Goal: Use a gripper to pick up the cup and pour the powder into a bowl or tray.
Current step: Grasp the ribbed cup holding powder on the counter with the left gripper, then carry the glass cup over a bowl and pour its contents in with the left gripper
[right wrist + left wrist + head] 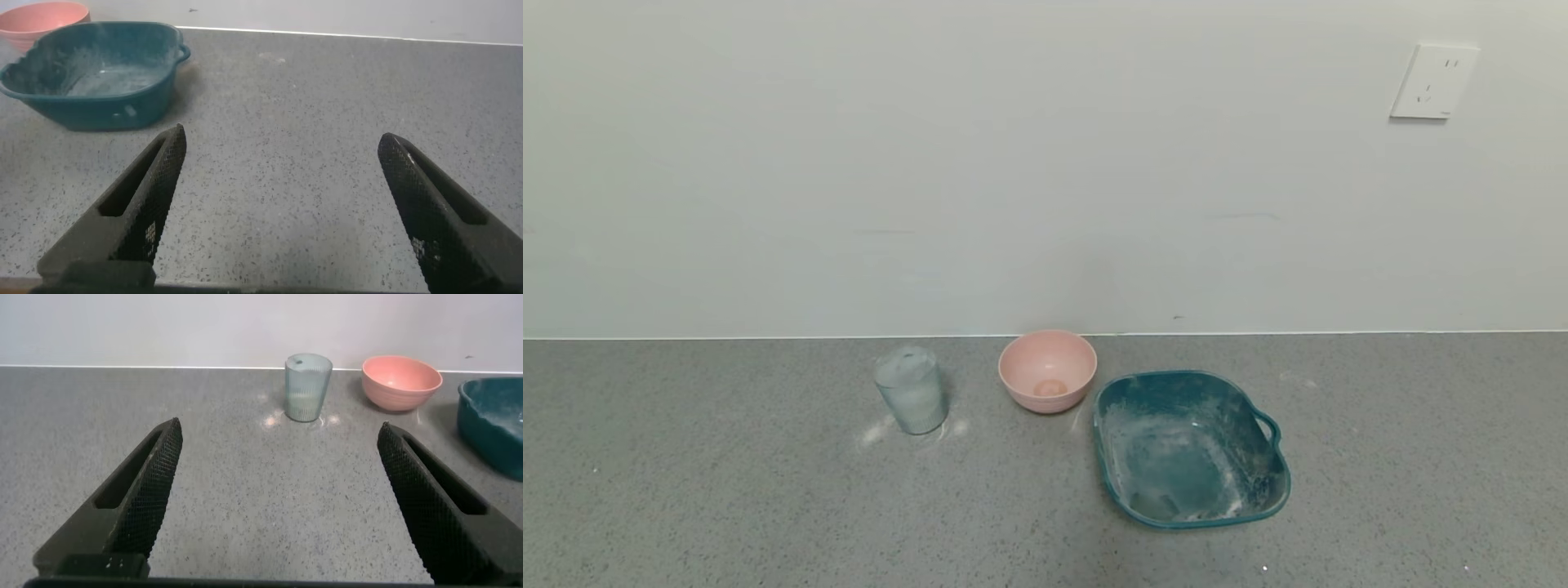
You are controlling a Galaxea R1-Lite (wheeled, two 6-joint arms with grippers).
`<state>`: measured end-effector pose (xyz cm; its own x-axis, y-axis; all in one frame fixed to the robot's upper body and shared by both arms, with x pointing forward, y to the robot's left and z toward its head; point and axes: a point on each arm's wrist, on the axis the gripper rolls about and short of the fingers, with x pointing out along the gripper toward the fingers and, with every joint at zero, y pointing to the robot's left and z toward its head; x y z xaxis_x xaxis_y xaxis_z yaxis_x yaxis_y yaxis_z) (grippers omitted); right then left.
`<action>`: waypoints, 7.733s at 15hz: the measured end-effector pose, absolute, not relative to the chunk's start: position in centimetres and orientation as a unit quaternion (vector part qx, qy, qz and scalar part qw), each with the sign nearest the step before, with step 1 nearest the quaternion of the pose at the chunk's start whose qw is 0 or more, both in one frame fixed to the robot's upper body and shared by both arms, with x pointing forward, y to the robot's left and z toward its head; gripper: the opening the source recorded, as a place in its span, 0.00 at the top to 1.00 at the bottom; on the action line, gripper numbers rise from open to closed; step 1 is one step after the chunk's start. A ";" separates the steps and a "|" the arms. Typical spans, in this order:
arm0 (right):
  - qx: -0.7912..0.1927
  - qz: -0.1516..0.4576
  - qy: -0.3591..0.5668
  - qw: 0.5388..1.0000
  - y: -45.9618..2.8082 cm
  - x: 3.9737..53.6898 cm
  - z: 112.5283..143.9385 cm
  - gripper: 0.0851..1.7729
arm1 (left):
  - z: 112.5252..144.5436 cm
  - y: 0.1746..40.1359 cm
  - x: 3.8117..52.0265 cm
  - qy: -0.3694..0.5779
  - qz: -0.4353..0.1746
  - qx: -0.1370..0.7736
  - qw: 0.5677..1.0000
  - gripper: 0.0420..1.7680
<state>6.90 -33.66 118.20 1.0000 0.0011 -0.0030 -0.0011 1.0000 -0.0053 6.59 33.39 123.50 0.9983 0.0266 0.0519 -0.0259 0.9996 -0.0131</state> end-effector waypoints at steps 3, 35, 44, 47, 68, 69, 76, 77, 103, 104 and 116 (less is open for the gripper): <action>-0.003 0.001 0.002 1.000 -33.7 6.9 118.2 0.04 | 126.6 33.4 7.7 -0.008 0.010 0.002 1.000 0.03; -0.004 0.001 0.002 1.000 -33.7 6.9 118.2 0.04 | 119.9 29.1 37.6 0.262 -0.075 0.001 0.962 0.03; -0.004 0.001 0.002 1.000 -33.7 6.9 118.2 0.04 | 116.3 28.7 39.8 0.148 -0.063 -0.021 0.987 0.03; -0.004 0.001 0.001 1.000 -33.7 6.9 118.2 0.04 | 114.5 28.7 39.9 0.155 -0.057 -0.019 0.986 0.03; -0.004 0.001 0.002 1.000 -33.7 6.9 118.2 0.04 | 112.4 28.1 43.0 0.152 -0.035 -0.008 0.988 0.03; -0.004 0.001 0.002 1.000 -33.7 6.9 118.2 0.04 | 112.3 28.1 43.1 0.153 -0.035 -0.005 0.988 0.03; -0.004 0.001 0.002 1.000 -33.7 6.9 118.2 0.04 | 112.0 27.9 44.0 0.147 -0.039 0.016 0.988 0.03; -0.004 0.001 0.002 1.000 -33.7 6.9 118.2 0.04 | 112.0 27.9 44.1 0.145 -0.039 0.015 0.989 0.03; -0.004 0.001 0.002 1.000 -33.7 6.9 118.2 0.04 | 112.6 27.9 44.7 0.137 -0.035 0.014 0.990 0.27; -0.004 0.001 0.002 1.000 -33.7 6.9 118.2 0.04 | 112.8 27.9 44.6 0.144 -0.033 0.015 0.989 0.27; -0.004 0.001 0.001 1.000 -33.7 6.9 118.2 0.04 | 122.4 25.9 44.7 0.138 -0.061 0.090 0.984 0.27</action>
